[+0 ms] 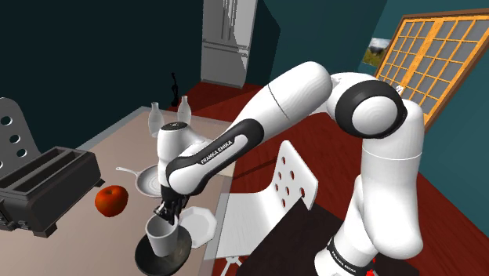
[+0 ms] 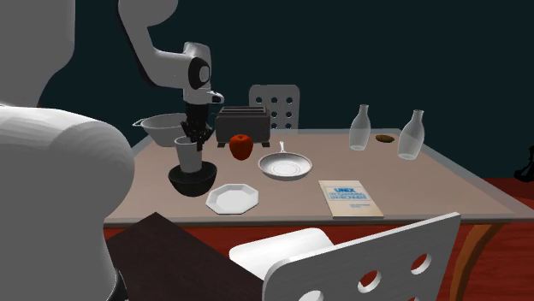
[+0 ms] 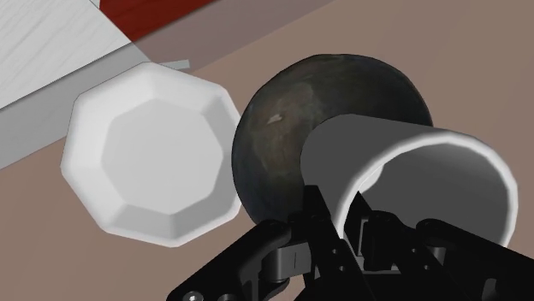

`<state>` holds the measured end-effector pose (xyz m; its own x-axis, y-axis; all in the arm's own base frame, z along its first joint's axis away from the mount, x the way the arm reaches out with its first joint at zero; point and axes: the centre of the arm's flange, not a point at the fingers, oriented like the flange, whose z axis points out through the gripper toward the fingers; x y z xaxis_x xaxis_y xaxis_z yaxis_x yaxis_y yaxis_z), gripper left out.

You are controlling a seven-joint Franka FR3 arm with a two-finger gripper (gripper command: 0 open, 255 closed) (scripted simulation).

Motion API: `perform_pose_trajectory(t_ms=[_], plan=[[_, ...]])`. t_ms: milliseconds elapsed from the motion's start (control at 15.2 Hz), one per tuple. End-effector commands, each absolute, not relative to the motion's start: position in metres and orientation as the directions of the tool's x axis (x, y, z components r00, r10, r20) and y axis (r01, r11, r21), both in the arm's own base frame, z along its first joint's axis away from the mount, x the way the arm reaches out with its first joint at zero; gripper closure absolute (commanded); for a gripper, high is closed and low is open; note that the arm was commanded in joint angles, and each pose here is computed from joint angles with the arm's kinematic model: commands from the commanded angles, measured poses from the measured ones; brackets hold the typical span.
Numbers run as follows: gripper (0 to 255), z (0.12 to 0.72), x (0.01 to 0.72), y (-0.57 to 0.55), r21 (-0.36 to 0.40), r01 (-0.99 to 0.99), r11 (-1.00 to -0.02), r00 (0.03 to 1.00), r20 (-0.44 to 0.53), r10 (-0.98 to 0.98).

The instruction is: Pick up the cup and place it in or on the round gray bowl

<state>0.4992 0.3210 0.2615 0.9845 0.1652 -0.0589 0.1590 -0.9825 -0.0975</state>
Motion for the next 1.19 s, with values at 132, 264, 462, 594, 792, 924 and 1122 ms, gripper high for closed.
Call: perform_pose_trajectory(t_ms=[132, 264, 462, 594, 792, 924, 1122], plan=[[255, 0.260, 0.499, 0.321, -0.098, 0.159, -0.982, 0.985, -0.058, 0.165], [255, 0.260, 0.499, 0.321, -0.098, 0.159, -0.982, 0.985, -0.058, 0.165], [0, 0.260, 0.499, 0.321, -0.098, 0.159, -0.982, 0.985, -0.058, 0.165], [0, 0.260, 0.499, 0.321, -0.098, 0.159, -0.982, 0.985, -0.058, 0.165], [0, 0.273, 0.500, 0.320, -0.098, 0.159, -0.982, 0.985, -0.058, 0.165], [0, 0.299, 0.502, 0.317, -0.098, 0.159, -0.982, 0.985, -0.058, 0.165], [0, 0.310, 0.503, 0.316, -0.098, 0.159, -0.982, 0.985, -0.058, 0.165]])
